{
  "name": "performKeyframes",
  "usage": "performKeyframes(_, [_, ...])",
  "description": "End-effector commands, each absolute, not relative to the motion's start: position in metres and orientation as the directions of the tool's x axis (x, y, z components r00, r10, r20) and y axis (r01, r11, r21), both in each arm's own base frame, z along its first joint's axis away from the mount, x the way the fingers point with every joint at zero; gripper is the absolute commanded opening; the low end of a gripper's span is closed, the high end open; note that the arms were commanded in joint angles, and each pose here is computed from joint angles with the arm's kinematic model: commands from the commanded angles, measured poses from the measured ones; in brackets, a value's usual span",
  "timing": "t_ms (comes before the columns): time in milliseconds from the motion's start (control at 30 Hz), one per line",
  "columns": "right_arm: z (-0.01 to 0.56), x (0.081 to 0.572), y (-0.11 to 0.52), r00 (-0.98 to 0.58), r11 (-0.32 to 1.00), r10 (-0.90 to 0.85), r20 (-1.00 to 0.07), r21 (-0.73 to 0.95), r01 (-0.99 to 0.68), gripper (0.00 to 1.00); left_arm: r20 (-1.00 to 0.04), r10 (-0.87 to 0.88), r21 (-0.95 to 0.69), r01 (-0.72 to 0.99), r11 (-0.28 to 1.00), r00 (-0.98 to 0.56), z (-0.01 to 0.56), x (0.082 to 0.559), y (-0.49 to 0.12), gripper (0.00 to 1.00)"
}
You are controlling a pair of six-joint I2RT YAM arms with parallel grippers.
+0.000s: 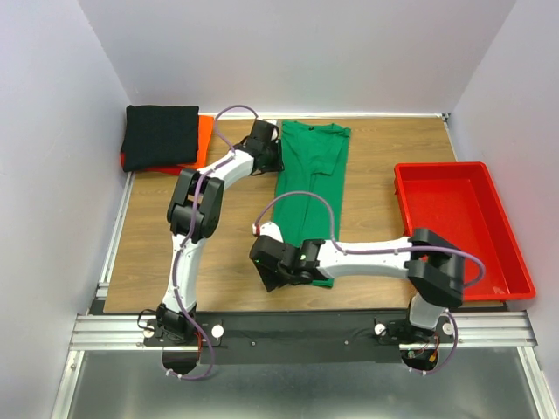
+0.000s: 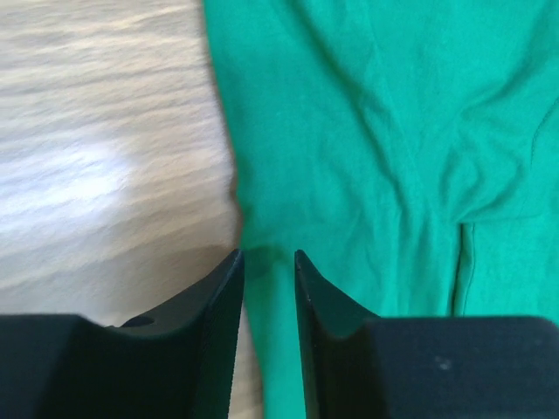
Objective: Fold and stack the t-shirts
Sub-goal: Fold the tshirt
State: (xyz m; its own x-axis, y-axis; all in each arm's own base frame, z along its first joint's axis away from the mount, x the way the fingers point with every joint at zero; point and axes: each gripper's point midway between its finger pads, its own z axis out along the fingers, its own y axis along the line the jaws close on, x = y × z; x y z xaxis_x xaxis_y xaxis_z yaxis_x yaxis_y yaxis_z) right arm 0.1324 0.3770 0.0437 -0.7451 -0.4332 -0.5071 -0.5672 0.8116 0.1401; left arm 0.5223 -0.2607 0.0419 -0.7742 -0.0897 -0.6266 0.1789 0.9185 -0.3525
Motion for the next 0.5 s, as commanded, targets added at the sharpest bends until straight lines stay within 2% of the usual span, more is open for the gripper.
performKeyframes(0, [0.088, 0.149, 0.364, -0.738, 0.854, -0.302, -0.603, 0.172, -0.491, 0.61, -0.675, -0.111, -0.338, 0.172, 0.925, -0.729, 0.09, 0.518, -0.245, 0.39])
performKeyframes(167, [0.112, 0.172, 0.301, -0.763, 0.936, -0.132, -0.633, 0.174, -0.306, 0.59, -0.679, -0.19, -0.367, 0.104, 0.924, -0.71, 0.117, 0.482, -0.225, 0.38])
performKeyframes(300, [0.096, 0.175, 0.248, -0.812, 0.968, 0.007, -0.584, 0.209, -0.142, 0.55, -0.675, -0.239, -0.398, 0.072, 0.914, -0.698, 0.122, 0.438, -0.209, 0.37])
performKeyframes(467, [0.064, 0.163, 0.201, -0.859, 0.971, 0.12, -0.498, 0.24, -0.003, 0.52, -0.631, -0.246, -0.421, 0.059, 0.905, -0.736, 0.095, 0.359, -0.201, 0.36])
